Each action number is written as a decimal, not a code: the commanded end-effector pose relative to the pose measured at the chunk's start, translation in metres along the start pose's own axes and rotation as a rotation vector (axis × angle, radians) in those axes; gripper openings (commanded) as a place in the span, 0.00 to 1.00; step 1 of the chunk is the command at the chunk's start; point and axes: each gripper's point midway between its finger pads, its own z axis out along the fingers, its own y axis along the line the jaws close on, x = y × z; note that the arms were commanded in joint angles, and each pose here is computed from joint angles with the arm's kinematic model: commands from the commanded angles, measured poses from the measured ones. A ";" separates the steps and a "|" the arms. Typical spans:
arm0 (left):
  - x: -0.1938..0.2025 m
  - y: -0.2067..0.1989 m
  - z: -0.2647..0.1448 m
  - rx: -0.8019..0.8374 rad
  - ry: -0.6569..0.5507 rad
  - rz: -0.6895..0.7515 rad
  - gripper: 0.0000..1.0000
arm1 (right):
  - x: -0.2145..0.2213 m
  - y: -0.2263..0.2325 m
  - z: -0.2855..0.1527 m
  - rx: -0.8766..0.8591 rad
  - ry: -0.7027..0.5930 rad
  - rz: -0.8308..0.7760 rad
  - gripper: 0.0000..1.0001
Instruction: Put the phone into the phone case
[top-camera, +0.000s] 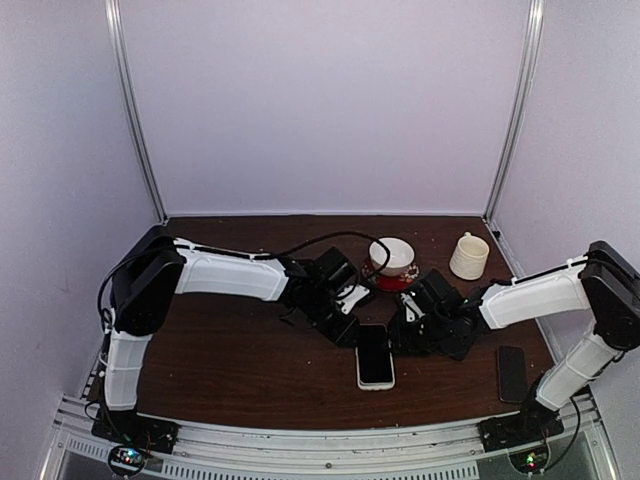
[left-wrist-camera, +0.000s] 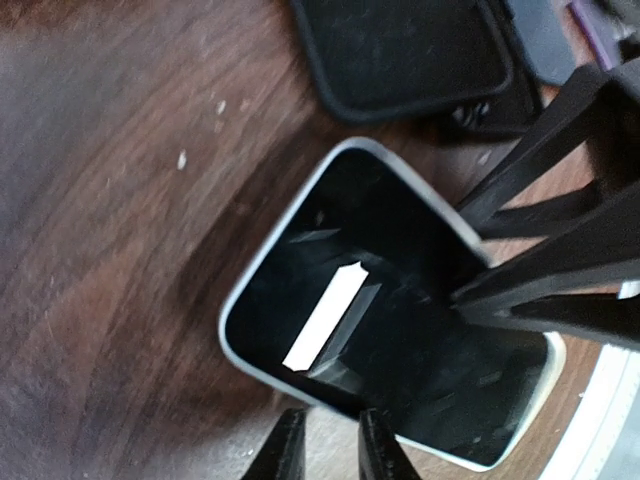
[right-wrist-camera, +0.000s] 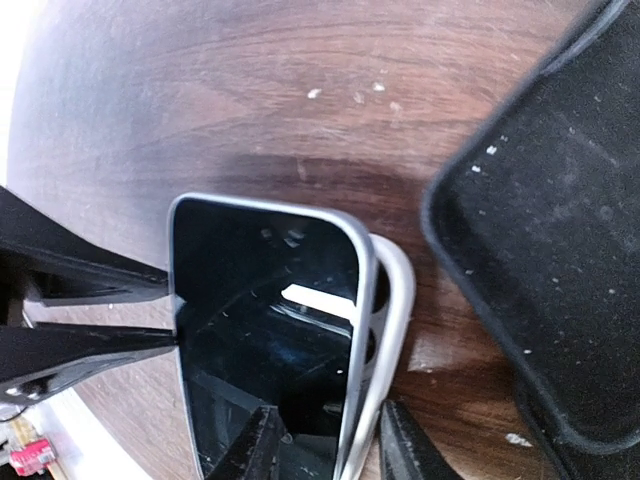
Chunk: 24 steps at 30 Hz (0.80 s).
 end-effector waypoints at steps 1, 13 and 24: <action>-0.007 -0.009 0.013 0.048 -0.006 0.013 0.20 | 0.006 0.006 0.009 -0.071 0.015 -0.018 0.33; 0.000 -0.044 0.032 0.181 0.039 0.063 0.18 | 0.004 0.007 0.012 -0.027 0.032 -0.040 0.40; 0.043 -0.012 0.021 0.004 0.142 -0.003 0.14 | 0.010 -0.017 -0.016 0.264 0.017 -0.103 0.45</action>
